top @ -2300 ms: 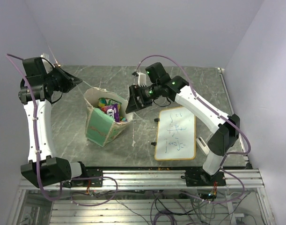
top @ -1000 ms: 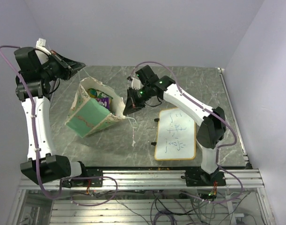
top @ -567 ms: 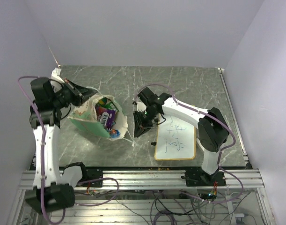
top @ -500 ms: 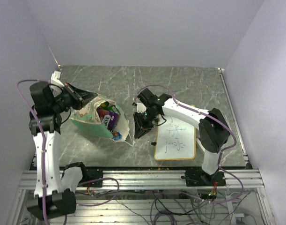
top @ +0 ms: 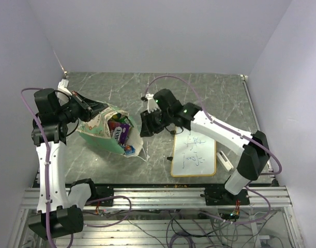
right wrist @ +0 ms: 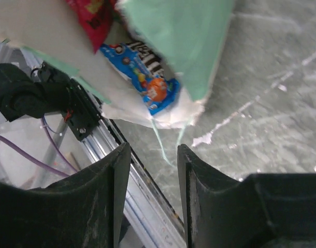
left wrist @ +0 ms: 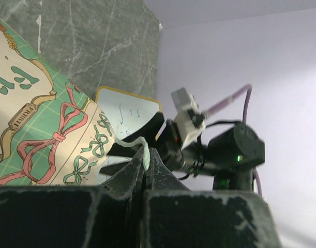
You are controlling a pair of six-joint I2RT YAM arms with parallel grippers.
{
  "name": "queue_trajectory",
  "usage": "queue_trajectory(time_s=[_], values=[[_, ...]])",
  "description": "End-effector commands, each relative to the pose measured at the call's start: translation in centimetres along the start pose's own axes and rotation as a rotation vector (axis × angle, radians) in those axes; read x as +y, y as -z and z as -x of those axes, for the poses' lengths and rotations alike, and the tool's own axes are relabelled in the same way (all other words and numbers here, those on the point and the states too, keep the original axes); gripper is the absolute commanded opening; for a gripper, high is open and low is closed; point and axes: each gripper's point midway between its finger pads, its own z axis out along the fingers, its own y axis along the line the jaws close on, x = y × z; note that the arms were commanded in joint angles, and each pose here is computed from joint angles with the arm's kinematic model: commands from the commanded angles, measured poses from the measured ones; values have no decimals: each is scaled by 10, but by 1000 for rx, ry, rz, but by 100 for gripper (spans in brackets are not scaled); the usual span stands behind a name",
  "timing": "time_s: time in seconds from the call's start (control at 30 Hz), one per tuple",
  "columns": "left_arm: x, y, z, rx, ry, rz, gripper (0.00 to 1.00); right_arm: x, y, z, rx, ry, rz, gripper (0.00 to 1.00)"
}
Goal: Take the snacks out of the paper bag
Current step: Adjust the paper bag at the center of the board, then pick up the snack from the paper bag.
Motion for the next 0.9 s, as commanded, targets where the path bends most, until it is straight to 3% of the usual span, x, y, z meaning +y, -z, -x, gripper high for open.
queue_trajectory(time_s=[0.0,0.2,0.37,0.57,0.73,0.87], values=[[-28,4,3,-7,-42,-86,7,33,-23,18,-196,125,10,42],[-18,10,-10,37,-22,-17,7,52,-36,39,-364,6,12,43],[-13,13,-29,80,135,-42,7,25,-38,41,-528,-227,-62,42],[-7,15,-36,100,155,-23,7,10,-67,37,-551,-263,-120,42],[-38,17,-15,40,122,-83,7,13,-79,38,-557,-288,-146,43],[-55,18,-9,70,96,-97,7,17,-92,33,-550,-304,-149,44]])
